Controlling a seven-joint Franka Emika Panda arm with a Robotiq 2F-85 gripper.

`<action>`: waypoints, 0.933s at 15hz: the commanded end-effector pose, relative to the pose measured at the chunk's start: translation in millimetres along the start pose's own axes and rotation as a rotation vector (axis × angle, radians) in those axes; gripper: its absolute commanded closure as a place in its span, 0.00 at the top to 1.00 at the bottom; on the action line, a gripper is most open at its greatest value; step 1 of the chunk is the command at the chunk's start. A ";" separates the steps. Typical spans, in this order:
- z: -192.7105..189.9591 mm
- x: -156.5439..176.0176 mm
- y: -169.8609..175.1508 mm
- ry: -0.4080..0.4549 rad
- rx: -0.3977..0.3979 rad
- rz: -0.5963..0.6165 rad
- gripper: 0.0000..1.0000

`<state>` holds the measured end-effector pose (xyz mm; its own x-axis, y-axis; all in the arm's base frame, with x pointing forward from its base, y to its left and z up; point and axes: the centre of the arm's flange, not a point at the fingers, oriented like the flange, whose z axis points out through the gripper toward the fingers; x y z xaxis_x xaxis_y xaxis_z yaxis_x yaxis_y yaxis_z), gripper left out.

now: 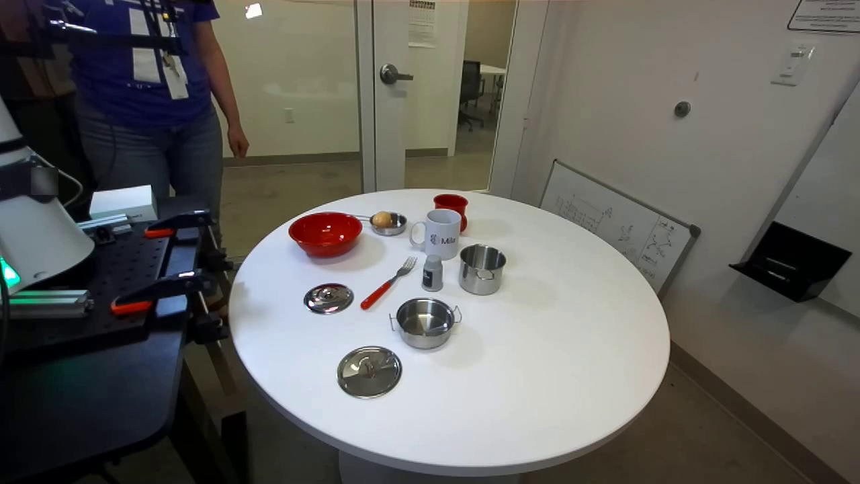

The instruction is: Move the salt shaker to the right side of the table

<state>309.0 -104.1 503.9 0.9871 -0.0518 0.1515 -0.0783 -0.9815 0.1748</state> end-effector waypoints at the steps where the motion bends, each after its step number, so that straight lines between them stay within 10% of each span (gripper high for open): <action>1: 2.5 2.8 -1.6 -0.008 -0.005 -0.009 1.00; 14: 83.6 62.5 -40.8 0.011 -0.072 -0.251 1.00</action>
<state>358.8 -78.9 454.3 0.9868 0.1232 0.1048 0.0964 -0.9682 0.2307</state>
